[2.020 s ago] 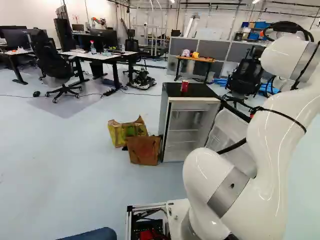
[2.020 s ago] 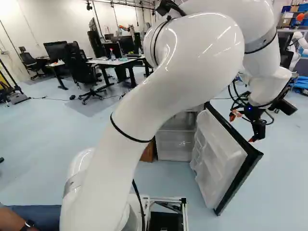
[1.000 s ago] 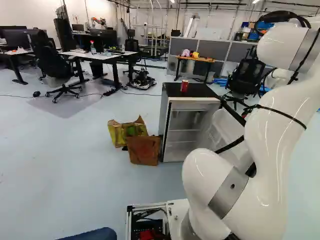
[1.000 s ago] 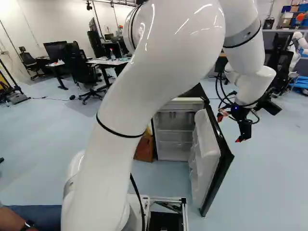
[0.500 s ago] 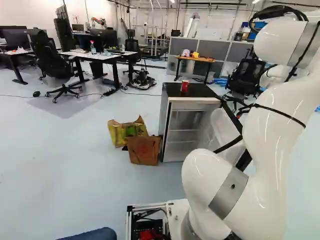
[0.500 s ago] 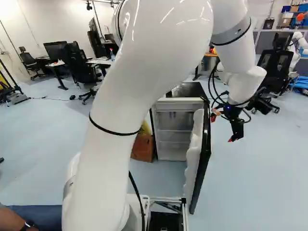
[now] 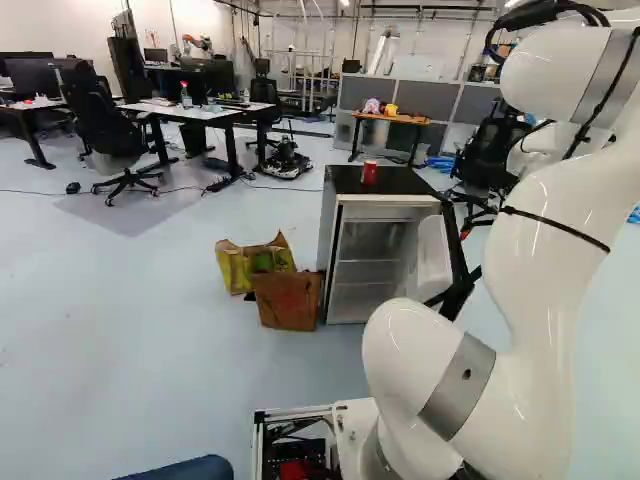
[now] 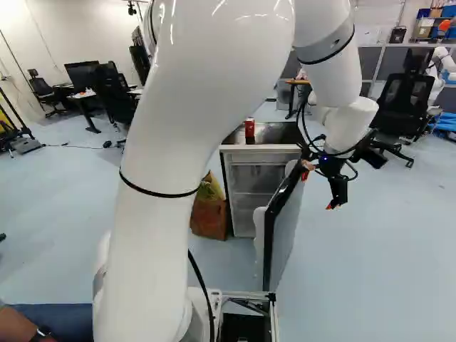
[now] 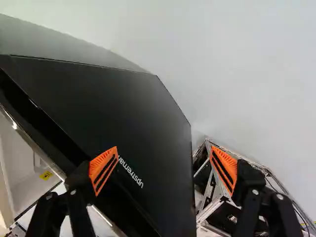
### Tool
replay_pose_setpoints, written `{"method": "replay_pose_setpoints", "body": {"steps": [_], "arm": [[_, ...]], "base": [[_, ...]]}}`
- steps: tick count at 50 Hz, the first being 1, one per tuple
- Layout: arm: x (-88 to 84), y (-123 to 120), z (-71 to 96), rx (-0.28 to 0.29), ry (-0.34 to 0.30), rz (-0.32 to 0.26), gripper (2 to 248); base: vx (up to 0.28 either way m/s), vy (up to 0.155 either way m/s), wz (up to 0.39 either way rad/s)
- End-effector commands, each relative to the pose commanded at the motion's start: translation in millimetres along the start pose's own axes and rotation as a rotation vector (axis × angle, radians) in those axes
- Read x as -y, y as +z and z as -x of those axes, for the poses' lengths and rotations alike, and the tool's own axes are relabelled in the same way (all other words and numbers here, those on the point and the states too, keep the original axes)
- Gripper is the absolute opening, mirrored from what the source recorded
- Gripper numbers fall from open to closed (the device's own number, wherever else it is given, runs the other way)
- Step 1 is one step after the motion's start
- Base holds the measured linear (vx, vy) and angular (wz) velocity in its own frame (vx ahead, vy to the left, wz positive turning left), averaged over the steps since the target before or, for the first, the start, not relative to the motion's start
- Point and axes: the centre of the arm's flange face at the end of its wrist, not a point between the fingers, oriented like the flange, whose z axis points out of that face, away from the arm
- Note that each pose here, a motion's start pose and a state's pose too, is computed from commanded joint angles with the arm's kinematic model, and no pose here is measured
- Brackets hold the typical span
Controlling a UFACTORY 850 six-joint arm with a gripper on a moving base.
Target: Grab a drink from the fridge
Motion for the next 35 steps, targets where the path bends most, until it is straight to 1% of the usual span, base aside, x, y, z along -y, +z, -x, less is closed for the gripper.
{"method": "replay_pose_setpoints", "body": {"steps": [35], "arm": [[32.2,5.6,50.7,0.049,-0.072,0.008,247]], "base": [[0.0,0.0,0.0]]}}
